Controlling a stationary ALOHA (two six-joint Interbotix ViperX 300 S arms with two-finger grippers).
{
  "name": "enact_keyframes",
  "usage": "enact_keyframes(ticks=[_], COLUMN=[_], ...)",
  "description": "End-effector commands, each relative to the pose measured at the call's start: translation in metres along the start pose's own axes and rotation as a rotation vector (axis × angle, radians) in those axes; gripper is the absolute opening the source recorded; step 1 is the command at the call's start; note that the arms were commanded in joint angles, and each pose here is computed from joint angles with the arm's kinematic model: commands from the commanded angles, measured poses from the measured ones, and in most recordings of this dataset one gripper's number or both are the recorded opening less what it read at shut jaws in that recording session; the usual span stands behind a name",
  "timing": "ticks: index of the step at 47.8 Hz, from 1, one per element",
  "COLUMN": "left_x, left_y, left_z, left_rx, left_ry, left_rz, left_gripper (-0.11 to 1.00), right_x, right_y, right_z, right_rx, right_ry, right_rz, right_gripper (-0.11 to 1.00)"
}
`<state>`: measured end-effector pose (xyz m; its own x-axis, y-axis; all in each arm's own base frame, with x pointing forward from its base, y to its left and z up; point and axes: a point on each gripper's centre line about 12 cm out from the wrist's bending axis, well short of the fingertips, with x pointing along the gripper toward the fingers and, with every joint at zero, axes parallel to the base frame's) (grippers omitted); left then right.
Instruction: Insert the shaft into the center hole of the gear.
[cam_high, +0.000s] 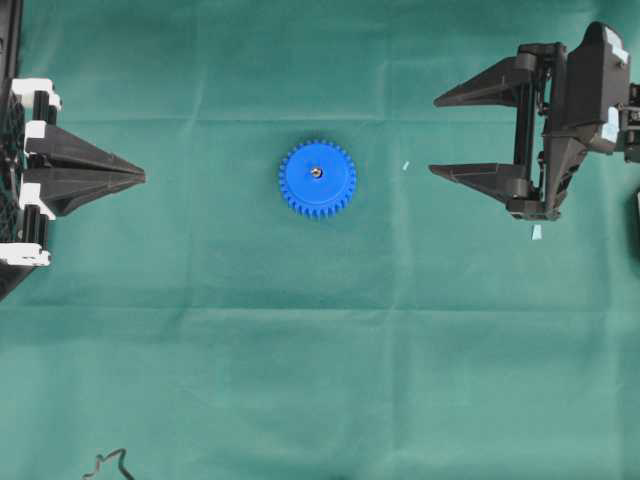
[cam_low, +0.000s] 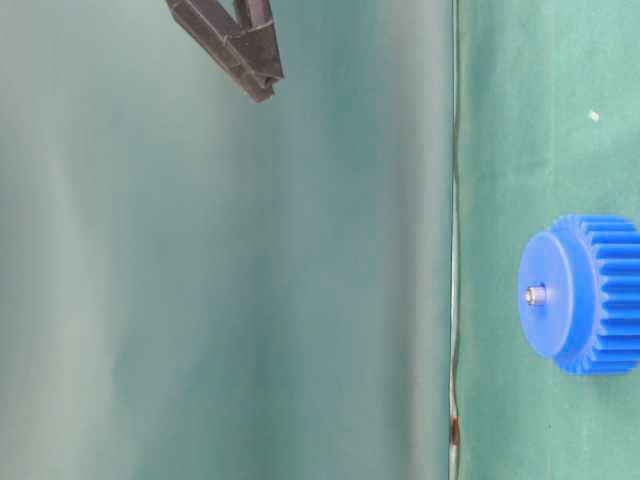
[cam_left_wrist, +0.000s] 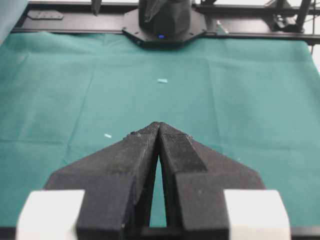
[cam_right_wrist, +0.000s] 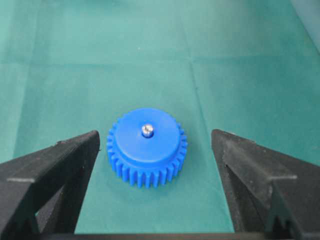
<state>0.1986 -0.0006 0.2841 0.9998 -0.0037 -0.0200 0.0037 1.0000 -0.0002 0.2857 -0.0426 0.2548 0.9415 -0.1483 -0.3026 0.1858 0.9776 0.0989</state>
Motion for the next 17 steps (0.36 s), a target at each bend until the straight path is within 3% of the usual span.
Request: enact_keyframes(ticks=[1, 17], left_x=[0.002, 0.002], left_y=[0.0, 0.0], left_z=[0.011, 0.0102], left_rx=[0.002, 0.002], left_ry=[-0.031, -0.028], left_rz=[0.0, 0.0], left_gripper=[0.0, 0.0], right_x=[-0.0013, -0.0013], right_y=[0.0011, 0.001], right_z=[0.008, 0.0074], right_rx=[0.004, 0.004], right_ry=[-0.033, -0.032], right_rz=[0.003, 0.003], right_gripper=[0.91, 0.9])
